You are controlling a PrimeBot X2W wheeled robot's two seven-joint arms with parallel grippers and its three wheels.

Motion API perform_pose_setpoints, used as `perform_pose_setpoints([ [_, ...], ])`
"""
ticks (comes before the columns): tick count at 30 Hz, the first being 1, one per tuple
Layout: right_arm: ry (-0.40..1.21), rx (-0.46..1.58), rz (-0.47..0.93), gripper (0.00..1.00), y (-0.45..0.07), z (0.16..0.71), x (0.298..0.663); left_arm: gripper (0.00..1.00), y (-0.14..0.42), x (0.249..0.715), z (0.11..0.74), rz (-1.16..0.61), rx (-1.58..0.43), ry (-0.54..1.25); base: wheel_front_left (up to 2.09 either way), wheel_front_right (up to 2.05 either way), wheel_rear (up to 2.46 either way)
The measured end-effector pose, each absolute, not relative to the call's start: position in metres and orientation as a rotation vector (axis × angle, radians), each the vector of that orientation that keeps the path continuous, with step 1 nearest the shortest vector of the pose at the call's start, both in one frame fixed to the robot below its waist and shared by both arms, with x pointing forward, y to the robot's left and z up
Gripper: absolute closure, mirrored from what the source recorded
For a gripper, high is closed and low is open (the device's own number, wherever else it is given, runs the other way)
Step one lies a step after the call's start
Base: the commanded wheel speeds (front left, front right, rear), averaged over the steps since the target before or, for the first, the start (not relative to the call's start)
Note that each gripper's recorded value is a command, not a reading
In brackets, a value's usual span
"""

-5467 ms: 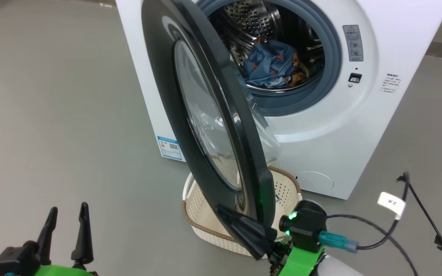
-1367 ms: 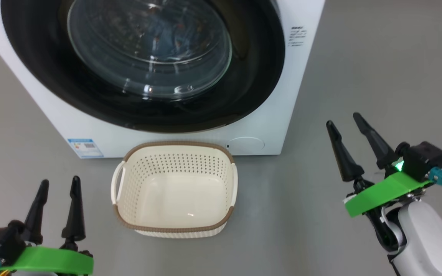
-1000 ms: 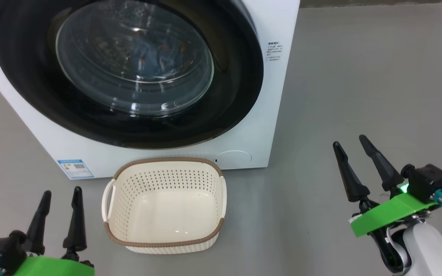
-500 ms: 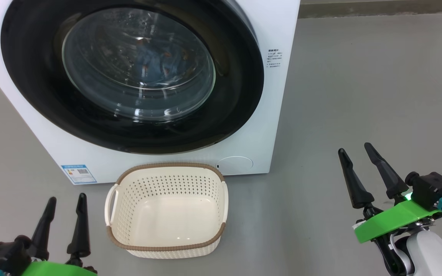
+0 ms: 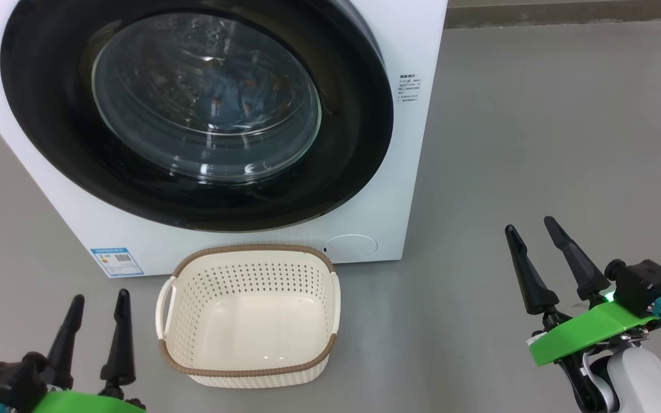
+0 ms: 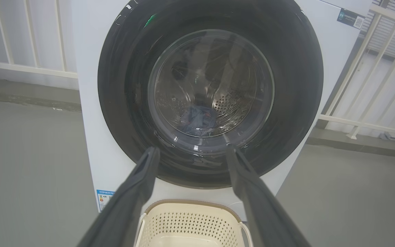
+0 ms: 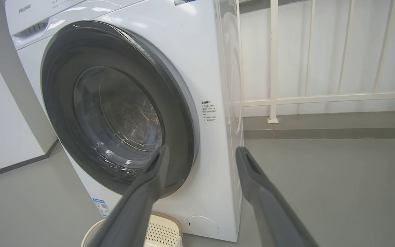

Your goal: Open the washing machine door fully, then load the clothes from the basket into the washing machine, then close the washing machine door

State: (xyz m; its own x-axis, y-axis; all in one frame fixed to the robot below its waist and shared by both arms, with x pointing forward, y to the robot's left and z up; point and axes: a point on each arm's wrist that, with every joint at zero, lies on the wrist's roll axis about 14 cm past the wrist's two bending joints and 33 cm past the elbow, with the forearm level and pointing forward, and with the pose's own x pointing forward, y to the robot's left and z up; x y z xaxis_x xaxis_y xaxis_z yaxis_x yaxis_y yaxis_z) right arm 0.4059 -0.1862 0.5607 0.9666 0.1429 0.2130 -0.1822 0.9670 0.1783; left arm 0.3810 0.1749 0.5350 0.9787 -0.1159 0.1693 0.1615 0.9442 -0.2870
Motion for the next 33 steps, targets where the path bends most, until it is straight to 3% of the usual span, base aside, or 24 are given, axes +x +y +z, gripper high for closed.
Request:
perform_pose_setpoints([
  [22, -0.185, 0.204, 0.161, 0.0, -0.185, 0.554, 0.406, 0.0, 0.175, 0.383, 0.531, -0.138, -0.306, -0.136, 0.0, 0.0, 0.0],
  [23, -0.175, 0.207, 0.16, 1.0, -0.184, 0.551, 0.406, 1.0, 0.175, 0.382, 0.528, -0.136, -0.309, -0.125, 0.0, 0.0, 0.0],
  [33, -0.061, 0.27, 0.134, 1.0, -0.181, 0.513, 0.394, 1.0, 0.166, 0.372, 0.496, -0.11, -0.389, -0.022, 0.0, 0.0, 0.0],
])
